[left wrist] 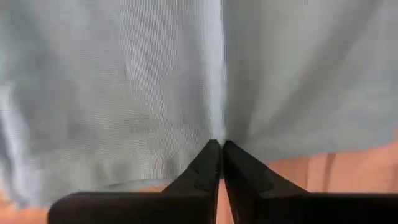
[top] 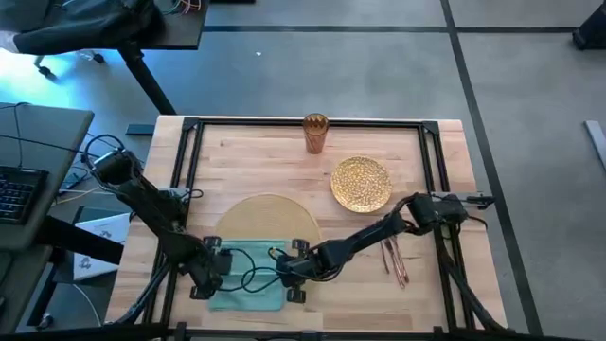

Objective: Set table place
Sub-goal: Fold the blue table napkin

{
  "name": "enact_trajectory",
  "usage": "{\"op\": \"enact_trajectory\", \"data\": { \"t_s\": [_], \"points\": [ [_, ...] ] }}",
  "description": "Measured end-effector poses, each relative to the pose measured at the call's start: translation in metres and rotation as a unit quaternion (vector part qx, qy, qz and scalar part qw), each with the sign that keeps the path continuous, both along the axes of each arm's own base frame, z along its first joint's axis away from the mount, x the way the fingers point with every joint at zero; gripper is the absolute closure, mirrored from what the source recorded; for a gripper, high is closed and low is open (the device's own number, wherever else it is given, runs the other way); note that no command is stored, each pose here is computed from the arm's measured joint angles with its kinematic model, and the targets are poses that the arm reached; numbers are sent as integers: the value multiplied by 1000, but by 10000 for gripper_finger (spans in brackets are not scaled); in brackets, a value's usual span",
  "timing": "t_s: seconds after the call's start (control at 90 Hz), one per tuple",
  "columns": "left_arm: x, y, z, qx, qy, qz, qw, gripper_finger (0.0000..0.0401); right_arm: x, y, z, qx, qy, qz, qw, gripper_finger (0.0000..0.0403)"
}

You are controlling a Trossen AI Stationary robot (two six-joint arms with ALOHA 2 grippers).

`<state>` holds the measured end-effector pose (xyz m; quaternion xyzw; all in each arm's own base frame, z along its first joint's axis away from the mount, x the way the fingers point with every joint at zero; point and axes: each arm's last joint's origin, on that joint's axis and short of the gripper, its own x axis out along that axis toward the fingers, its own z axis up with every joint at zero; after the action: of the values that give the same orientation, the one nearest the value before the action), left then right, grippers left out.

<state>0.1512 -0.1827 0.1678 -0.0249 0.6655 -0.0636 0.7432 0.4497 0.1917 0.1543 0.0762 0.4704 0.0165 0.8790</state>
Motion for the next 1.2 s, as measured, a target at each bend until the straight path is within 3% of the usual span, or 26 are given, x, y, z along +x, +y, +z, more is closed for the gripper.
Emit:
{"op": "enact_trajectory", "data": {
  "t_s": [0.133, 0.278, 0.456, 0.6, 0.767, 0.911, 1.089, 1.2],
  "points": [
    [0, 3, 38, 35, -7, 0, 999, 401, -9, -5, 29, 5, 0, -2, 1000, 402],
    [1, 4, 65, 25, -47, -11, 999, 401, -8, -6, 50, 43, -28, 7, 999, 403],
    [1, 1, 62, 23, -41, -15, 999, 401, 5, -7, 35, 63, -50, 8, 997, 395],
    [-1, -2, 44, 24, -27, -24, 999, 390, 16, -11, 11, 62, -53, 3, 997, 353],
    [-10, 4, 21, 2, 51, -7, 999, 335, 21, -17, -8, 55, -42, -2, 998, 288],
    [-14, 6, 21, -17, 92, 18, 995, 269, 24, -18, -14, 50, -44, 16, 998, 262],
    [-11, -5, 32, -76, 57, 35, 995, 226, 23, -14, -13, 72, -33, 47, 996, 259],
    [-10, -22, 35, -119, -7, -1, 993, 231, 22, 3, -6, 76, -68, 125, 987, 259]
  ]
}}
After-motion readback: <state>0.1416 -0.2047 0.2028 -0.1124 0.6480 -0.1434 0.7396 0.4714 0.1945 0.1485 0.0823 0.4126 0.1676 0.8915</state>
